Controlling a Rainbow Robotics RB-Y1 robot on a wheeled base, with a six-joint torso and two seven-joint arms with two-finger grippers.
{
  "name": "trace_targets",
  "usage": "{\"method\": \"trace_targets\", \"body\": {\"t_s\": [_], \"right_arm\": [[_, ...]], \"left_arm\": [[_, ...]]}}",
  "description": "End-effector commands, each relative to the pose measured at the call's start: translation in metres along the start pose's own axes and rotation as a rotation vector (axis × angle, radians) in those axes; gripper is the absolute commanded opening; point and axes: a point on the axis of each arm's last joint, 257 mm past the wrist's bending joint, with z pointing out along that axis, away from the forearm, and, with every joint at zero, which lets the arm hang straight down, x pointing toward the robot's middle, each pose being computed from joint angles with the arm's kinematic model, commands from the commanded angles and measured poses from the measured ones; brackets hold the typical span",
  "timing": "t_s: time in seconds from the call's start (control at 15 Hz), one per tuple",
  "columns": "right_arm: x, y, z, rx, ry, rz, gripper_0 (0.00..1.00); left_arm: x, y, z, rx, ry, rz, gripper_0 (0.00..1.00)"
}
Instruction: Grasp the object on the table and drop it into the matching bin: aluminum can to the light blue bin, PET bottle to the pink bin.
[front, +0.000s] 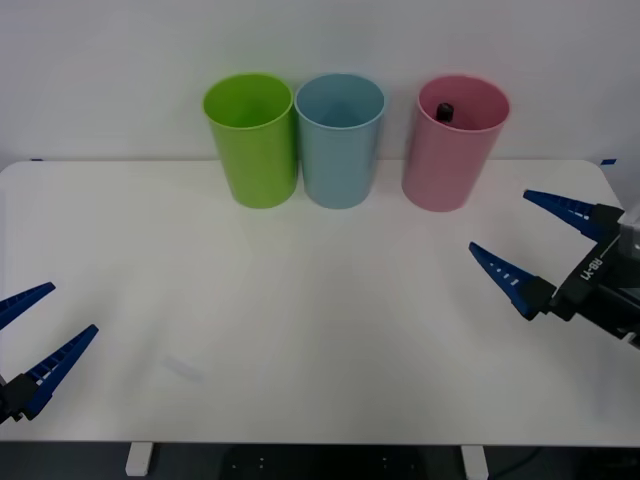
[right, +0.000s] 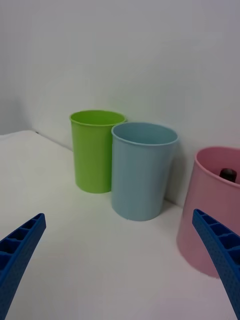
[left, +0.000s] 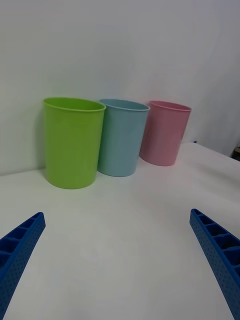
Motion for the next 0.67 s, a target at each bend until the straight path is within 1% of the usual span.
{"method": "trace_targets", "body": {"t_s": [0.07, 0.2, 0.4, 0.53, 0.67], "right_arm": [[0.011, 0.007, -0.024, -0.031, 0.031, 0.027, 1.0], [0.018, 0.011, -0.042, -0.042, 0.051, 0.04, 1.0], [0.024, 0.02, -0.059, -0.061, 0.061, 0.063, 1.0], [0.031, 0.023, -0.064, -0.055, 0.071, 0.066, 1.0], [0.036, 0.027, -0.062, -0.043, 0.063, 0.078, 1.0]], "left_arm": [[0.0, 0.0, 0.0, 0.0, 0.0, 0.0, 1.0], [0.0, 0.0, 0.0, 0.0, 0.0, 0.0, 1.0], [0.0, 0.0, 0.0, 0.0, 0.0, 0.0, 1.0], [0.0, 0.0, 0.0, 0.0, 0.0, 0.0, 1.0], [0.0, 0.0, 0.0, 0.0, 0.0, 0.0, 1.0]]}}
